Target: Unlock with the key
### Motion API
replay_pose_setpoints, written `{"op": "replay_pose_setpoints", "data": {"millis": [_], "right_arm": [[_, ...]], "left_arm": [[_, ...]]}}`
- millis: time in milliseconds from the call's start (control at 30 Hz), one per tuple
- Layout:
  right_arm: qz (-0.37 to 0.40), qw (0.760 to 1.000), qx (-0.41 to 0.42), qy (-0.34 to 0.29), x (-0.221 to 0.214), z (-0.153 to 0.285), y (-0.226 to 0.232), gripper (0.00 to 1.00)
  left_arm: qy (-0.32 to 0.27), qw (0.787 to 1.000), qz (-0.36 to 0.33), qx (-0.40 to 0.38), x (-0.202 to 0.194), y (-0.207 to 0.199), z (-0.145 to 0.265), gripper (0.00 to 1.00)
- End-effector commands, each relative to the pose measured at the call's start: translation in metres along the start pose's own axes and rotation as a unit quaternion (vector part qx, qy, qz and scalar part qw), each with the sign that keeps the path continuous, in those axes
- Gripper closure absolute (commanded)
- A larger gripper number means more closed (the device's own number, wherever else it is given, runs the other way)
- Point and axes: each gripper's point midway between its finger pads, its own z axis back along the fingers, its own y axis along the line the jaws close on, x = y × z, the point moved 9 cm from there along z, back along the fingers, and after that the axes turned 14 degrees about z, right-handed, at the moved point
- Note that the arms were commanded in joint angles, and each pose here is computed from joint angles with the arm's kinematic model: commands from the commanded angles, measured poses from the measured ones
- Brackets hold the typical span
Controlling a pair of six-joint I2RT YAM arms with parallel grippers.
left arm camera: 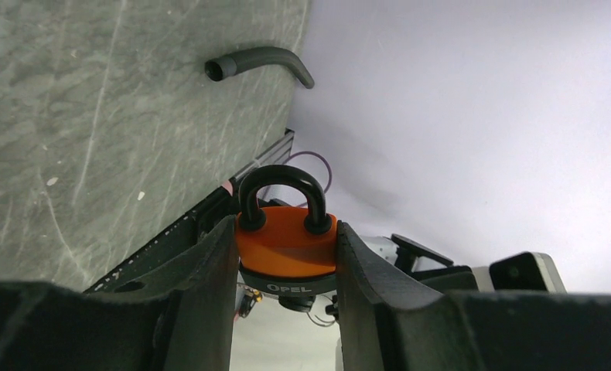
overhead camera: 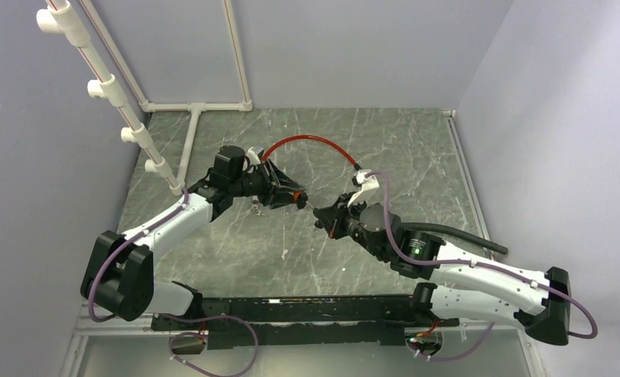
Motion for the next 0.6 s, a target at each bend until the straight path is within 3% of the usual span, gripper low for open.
{"op": "replay_pose_setpoints", "data": {"millis": [0, 567], "right_arm": [[-0.01, 0.999, -0.006, -0.036, 0.024, -0.005, 0.011, 1.0], [-0.019, 0.998, -0.053, -0.005, 0.015, -0.023, 0.014, 1.0]], "left_arm": [[-0.026, 0.998, -0.046, -0.034, -0.002, -0.025, 0.008, 1.0], [-0.038, 0.997, -0.049, -0.036, 0.001, -0.027, 0.006, 1.0]]}}
